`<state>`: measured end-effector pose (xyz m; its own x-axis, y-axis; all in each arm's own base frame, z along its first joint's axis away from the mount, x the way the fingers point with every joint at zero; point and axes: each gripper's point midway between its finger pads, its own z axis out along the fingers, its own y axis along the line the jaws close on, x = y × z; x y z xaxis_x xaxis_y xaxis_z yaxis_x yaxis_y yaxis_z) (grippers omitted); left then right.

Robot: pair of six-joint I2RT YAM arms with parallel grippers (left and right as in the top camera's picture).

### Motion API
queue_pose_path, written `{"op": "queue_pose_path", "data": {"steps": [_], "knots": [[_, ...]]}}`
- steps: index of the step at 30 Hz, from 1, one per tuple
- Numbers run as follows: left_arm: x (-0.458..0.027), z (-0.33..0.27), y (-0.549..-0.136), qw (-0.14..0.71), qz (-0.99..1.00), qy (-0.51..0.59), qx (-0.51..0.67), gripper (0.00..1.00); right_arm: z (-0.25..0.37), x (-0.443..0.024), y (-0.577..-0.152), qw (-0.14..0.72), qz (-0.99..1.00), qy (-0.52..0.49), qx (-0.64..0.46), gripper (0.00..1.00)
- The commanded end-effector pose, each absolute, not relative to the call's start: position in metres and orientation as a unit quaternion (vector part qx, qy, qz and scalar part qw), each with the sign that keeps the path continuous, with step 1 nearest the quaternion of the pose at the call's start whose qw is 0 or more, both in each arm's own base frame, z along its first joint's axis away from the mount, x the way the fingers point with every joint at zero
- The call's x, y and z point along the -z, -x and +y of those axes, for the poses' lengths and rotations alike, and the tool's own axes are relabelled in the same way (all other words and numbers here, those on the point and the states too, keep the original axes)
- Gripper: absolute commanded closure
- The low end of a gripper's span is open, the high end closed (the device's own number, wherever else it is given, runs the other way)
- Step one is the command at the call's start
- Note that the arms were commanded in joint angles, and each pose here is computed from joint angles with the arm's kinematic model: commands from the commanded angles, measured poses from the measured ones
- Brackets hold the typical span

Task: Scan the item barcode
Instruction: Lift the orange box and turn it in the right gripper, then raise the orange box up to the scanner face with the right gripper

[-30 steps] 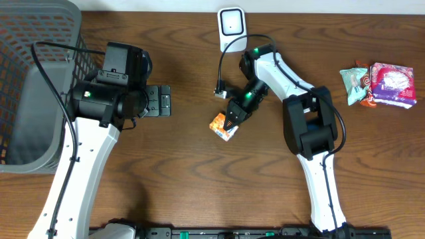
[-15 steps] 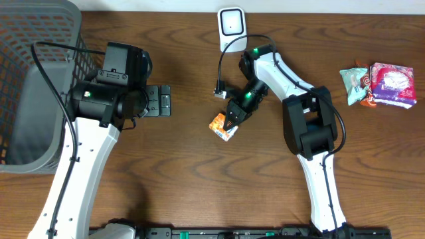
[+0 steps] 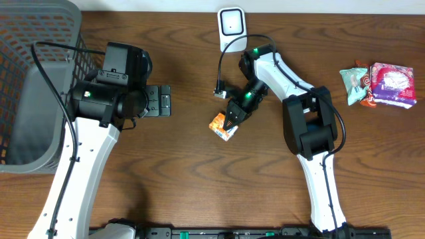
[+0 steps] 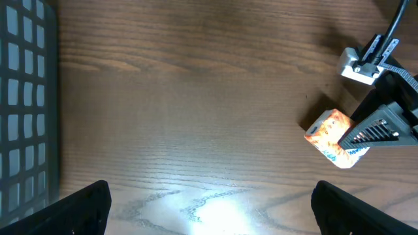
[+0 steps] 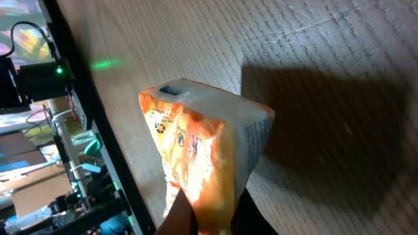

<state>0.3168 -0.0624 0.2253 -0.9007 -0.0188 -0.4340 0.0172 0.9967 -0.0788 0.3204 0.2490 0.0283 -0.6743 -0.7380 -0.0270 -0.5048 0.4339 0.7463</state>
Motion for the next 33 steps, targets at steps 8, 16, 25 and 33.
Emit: {"op": "queue_pose_path", "data": {"steps": [8, 16, 25, 33], "knots": [[-0.226, -0.061, -0.315, 0.223, 0.974, 0.002, 0.036, 0.02, 0.252, -0.025, -0.318, 0.154, -0.827, -0.378, 0.387, 0.99], [-0.226, -0.061, -0.315, 0.223, 0.974, 0.002, 0.036, 0.02, 0.253, -0.025, -0.318, 0.156, -0.828, -0.375, 0.386, 0.99], [-0.226, -0.061, -0.315, 0.223, 0.974, 0.002, 0.036, 0.02, 0.245, -0.019, -0.323, 0.173, -0.855, -0.338, 0.353, 0.99], [-0.226, -0.061, -0.315, 0.223, 0.974, 0.002, 0.036, 0.02, 0.228, -0.044, -0.36, 0.154, -0.903, -0.26, 0.305, 0.99]]}}
